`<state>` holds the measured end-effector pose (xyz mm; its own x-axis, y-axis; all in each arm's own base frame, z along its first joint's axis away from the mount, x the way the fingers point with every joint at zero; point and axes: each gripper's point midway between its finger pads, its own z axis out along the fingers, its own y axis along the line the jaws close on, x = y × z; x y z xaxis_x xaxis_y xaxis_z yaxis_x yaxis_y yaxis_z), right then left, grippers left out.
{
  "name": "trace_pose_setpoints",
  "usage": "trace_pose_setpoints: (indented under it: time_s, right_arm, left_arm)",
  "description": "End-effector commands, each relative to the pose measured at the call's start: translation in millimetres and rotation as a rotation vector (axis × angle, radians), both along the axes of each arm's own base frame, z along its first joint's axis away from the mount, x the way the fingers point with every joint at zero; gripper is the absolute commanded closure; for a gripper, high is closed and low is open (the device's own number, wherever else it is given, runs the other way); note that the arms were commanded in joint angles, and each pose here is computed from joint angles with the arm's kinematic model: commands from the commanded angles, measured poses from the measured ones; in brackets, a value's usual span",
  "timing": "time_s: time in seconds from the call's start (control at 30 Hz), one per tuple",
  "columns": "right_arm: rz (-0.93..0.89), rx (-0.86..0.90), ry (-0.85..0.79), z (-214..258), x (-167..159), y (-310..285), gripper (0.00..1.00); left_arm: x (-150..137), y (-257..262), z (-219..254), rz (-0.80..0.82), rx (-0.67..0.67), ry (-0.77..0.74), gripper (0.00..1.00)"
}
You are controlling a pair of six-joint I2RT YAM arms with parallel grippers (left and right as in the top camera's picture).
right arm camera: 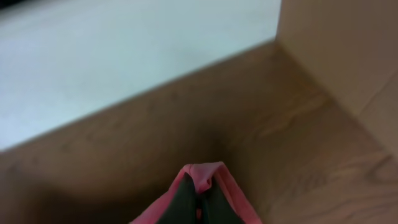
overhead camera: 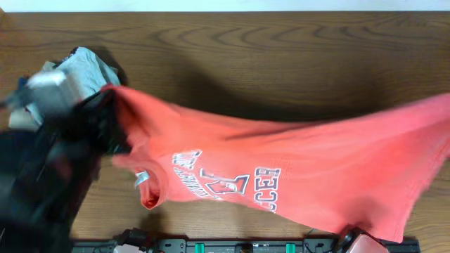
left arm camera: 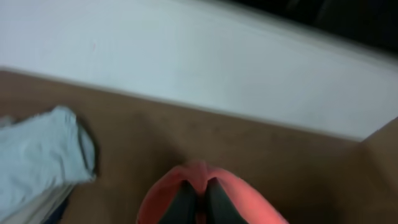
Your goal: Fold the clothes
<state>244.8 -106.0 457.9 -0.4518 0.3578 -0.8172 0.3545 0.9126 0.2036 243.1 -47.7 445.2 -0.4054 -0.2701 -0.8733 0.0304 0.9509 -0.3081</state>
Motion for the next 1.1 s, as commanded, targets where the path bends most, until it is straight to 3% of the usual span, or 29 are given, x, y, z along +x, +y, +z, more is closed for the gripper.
trace_pose_setpoints:
  time_s: [0.0, 0.23, 0.33, 0.47, 0.6, 0.73, 0.83, 0.93, 1.07]
  right_arm:
    - [0.105, 0.034, 0.117, -33, 32, -4, 0.99]
    - [0.203, 0.078, 0.438, -136, 114, -13, 0.99]
    - [0.231, 0.085, 0.482, -176, 164, -8, 0.99]
    - [0.190, 0.108, 0.357, -186, 231, -5, 0.99]
    - [0.192, 0.059, 0.045, -110, 274, -4, 0.99]
    - [0.019, 0.017, -0.204, -13, 258, -36, 0.99]
    - [-0.015, -0.026, -0.261, 20, 236, -46, 0.99]
    - [-0.026, -0.032, -0.184, 7, 221, -49, 0.99]
    - [-0.122, -0.003, 0.088, -59, 197, -62, 0.99]
  left_arm:
    - [37, -5, -30, -0.001, 0.084, 0.116, 0.94]
    - [117, -19, -99, -0.034, 0.201, 0.302, 0.94]
    - [164, -6, -120, 0.018, 0.200, 0.323, 0.94]
    - [232, 17, -109, 0.057, 0.225, 0.248, 0.94]
    - [281, 36, -41, 0.120, 0.202, 0.053, 0.94]
    - [276, 54, 44, 0.209, 0.075, -0.158, 0.94]
    - [260, 53, 77, 0.195, 0.056, -0.229, 0.94]
    - [241, 49, 70, 0.174, 0.057, -0.163, 0.94]
    - [214, 48, 7, 0.159, 0.081, 0.114, 0.94]
